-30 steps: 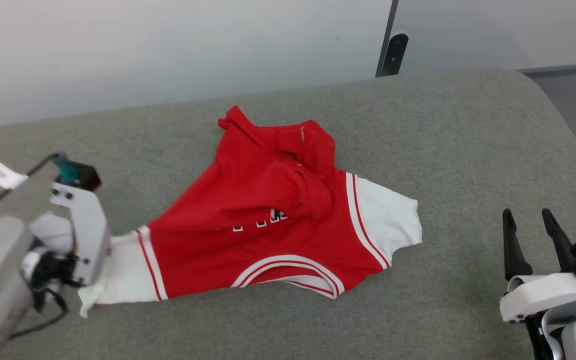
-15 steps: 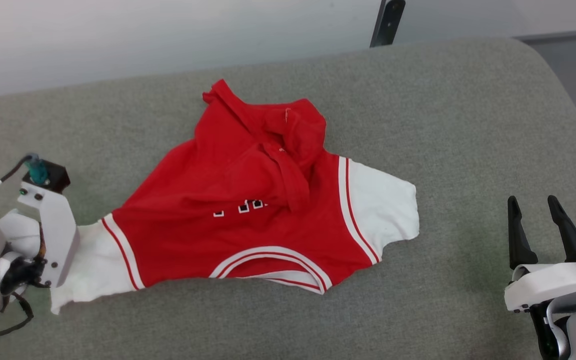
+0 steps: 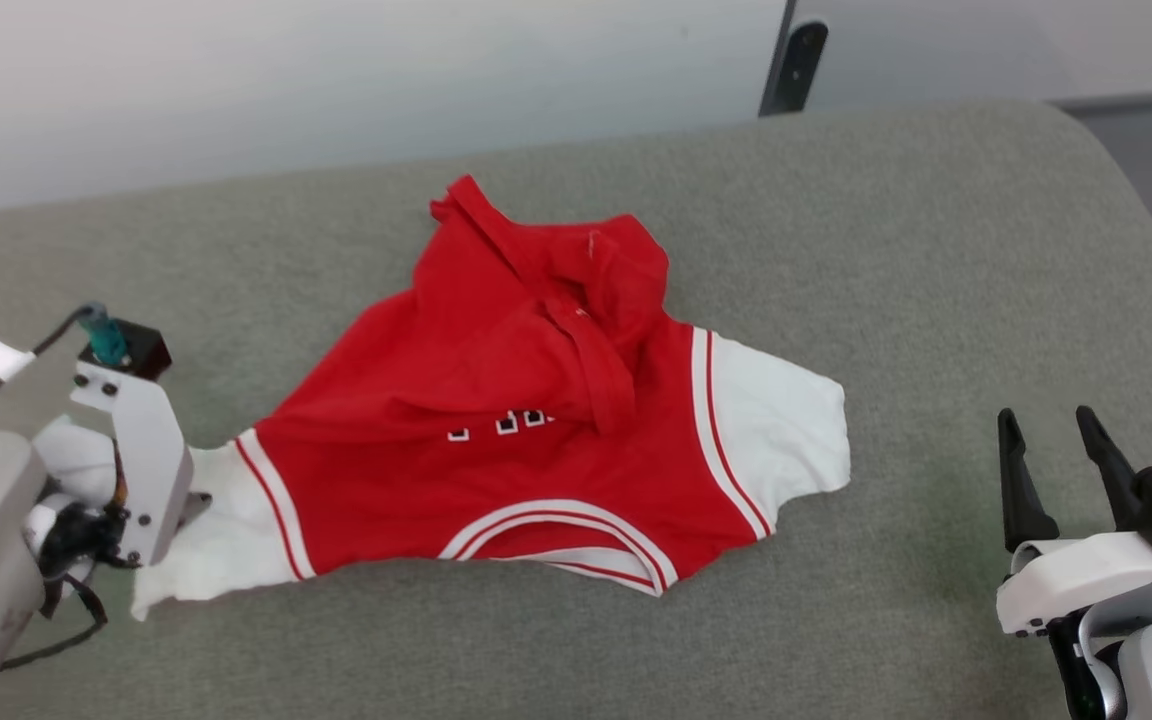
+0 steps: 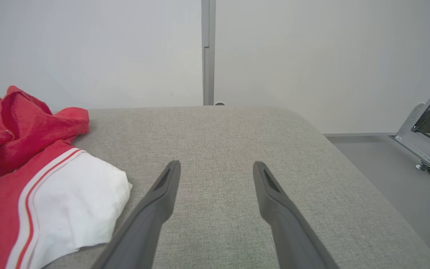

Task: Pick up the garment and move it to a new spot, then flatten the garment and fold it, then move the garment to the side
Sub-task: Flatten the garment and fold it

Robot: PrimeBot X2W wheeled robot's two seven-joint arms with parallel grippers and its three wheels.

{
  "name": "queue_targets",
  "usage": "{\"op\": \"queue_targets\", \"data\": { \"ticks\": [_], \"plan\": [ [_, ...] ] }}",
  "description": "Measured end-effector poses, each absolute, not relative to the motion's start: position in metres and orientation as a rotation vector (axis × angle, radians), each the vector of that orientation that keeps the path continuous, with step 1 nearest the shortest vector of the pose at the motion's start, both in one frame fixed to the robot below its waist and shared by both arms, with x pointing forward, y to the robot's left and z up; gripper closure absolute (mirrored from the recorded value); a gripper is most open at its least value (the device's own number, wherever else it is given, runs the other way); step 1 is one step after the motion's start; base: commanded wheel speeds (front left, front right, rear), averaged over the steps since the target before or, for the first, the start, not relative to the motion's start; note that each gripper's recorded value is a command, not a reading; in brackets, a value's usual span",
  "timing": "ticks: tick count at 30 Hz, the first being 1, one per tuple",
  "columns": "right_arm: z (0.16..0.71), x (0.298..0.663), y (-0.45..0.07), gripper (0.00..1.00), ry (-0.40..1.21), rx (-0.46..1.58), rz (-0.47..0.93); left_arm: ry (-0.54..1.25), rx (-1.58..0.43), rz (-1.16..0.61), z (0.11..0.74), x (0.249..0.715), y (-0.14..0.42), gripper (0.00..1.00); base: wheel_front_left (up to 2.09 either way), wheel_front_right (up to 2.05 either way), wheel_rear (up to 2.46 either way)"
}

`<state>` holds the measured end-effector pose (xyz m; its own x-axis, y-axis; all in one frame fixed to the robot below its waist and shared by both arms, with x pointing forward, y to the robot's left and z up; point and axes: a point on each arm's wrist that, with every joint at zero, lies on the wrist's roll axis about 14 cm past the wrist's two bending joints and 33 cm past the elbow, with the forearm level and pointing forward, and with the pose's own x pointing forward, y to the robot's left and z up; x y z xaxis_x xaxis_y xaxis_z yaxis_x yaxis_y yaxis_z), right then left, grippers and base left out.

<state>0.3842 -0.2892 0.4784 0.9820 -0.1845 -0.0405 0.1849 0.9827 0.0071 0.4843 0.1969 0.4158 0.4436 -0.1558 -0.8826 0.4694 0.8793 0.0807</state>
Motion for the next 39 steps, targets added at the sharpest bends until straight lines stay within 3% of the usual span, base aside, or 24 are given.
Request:
{"op": "queue_targets", "data": {
  "ticks": [11,28,39],
  "plan": [
    [0.496,0.382,-0.266,0.00,-0.010,0.021,-0.110,0.763,0.302,-0.367,0.484,0.488,0.202,0.00,0.00,0.00,0.00],
    [0.523,0.373,-0.231,0.00,-0.100,0.048,-0.012,0.191,-0.009,-0.330,0.543,0.438,0.197,0.00,0.00,0.00,0.00],
    [0.525,0.366,-0.222,0.00,-0.119,0.052,0.010,0.083,-0.115,-0.214,0.529,0.392,0.206,0.00,0.00,0.00,0.00]
  ]
}}
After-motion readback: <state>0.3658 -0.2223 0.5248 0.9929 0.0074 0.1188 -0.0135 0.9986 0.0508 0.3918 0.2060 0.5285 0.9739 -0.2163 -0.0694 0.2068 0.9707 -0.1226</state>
